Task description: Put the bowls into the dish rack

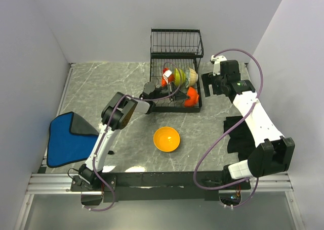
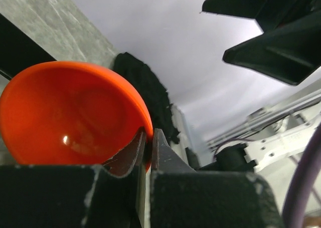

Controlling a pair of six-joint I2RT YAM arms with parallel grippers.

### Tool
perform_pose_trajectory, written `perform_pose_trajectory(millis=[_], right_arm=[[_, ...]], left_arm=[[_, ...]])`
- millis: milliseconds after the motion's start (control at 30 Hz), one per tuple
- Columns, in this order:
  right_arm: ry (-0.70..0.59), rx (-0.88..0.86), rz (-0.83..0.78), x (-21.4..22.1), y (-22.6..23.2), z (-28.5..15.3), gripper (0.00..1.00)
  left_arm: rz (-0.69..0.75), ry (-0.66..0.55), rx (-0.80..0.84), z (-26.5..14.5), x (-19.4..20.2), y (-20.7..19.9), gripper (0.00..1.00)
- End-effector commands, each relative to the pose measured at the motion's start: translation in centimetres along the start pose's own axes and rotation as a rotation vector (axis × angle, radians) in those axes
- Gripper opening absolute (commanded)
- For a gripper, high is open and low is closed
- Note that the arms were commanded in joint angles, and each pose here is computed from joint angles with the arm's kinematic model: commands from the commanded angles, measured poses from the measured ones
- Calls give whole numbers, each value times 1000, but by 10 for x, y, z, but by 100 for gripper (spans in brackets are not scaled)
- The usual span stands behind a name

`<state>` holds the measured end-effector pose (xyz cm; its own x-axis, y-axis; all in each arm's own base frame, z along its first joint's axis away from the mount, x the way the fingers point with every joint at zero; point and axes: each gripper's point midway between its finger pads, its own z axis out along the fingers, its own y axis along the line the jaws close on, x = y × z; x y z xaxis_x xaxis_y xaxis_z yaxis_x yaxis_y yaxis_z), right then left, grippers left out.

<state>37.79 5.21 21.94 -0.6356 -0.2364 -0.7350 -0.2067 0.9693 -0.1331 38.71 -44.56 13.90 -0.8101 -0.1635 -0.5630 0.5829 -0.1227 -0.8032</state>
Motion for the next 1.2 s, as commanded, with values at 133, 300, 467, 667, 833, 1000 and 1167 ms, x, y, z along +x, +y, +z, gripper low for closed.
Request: perform_pose_trajectory(millis=[133, 300, 467, 667, 833, 1000, 1167], right_arm=[[-70, 0, 3, -16, 1, -12, 100], [-68, 5, -1, -18, -1, -11, 100], [-61, -2, -3, -17, 1, -10, 100], [-62, -11, -2, -20, 4, -8, 100], [-74, -15, -2, -24, 6, -7, 100], [-80, -17, -1, -26, 7, -8, 100], [-84, -21, 0, -27, 8, -8, 100]], left_arm=[[-42, 104, 13, 0, 23, 20, 1], [-124, 54, 48, 4, 17, 4, 1], [-236, -72, 5, 3, 5, 7, 1], [-329, -194, -119, -3, -11, 24, 1], [-392, -237, -215, -7, -17, 37, 1], [-489, -240, -324, -12, -14, 55, 2], [-502, -243, -355, -15, -14, 56, 2]])
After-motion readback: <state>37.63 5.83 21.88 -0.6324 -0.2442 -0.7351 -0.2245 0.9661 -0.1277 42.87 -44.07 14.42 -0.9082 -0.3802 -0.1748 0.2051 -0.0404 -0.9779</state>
